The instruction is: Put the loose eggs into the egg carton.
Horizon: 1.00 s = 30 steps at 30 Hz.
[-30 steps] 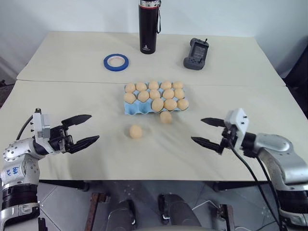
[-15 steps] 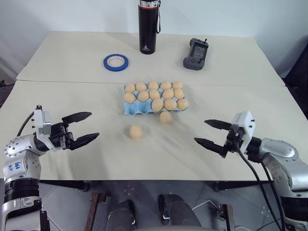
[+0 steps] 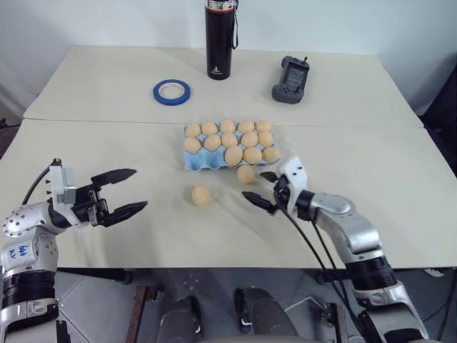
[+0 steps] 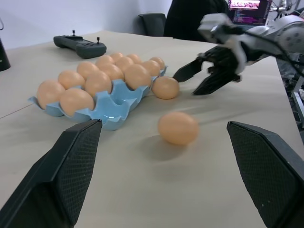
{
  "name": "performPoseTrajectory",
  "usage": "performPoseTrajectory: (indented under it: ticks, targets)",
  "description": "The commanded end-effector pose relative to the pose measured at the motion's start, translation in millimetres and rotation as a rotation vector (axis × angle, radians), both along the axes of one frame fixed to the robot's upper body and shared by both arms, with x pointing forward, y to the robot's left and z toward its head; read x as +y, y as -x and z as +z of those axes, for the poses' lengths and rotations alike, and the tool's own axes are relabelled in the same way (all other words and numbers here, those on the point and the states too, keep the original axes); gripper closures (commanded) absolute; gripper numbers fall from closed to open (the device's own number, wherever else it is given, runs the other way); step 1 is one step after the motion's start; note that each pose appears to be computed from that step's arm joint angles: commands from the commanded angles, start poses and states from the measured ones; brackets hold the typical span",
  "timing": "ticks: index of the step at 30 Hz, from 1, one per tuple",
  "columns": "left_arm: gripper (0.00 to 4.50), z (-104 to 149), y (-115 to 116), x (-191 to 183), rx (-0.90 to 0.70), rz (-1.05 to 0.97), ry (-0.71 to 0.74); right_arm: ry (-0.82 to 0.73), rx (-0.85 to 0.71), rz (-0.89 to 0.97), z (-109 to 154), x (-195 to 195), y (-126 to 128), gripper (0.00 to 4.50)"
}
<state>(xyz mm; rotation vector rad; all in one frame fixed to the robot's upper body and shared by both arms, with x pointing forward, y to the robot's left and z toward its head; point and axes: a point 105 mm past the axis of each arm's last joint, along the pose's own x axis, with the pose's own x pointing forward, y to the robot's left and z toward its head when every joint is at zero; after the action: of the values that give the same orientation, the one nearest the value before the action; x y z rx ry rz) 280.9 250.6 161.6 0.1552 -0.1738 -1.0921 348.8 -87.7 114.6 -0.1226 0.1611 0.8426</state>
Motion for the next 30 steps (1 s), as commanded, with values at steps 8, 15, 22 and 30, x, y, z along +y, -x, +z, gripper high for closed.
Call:
performPoseTrajectory:
  ticks: [8, 15, 22, 30]
  targets:
    - [0.0, 12.4, 9.0, 0.6, -0.052, 0.013, 0.004, -0.07, -0.021, -0.059, 4.4, 19.6, -19.2, 0.02]
    - [0.0, 11.2, 10.4, -1.0, -0.055, 0.019, 0.01, -0.118, -0.05, -0.075, 8.2, 29.1, -26.7, 0.41]
    - [0.0, 10.5, 12.6, -0.4, -0.057, 0.031, 0.014, -0.114, -0.089, -0.071, 22.9, 14.8, -14.1, 2.63]
    - [0.0, 8.8, 10.7, -1.6, -0.057, 0.044, 0.033, -0.147, -0.172, 0.047, 76.7, 21.2, 10.2, 2.87]
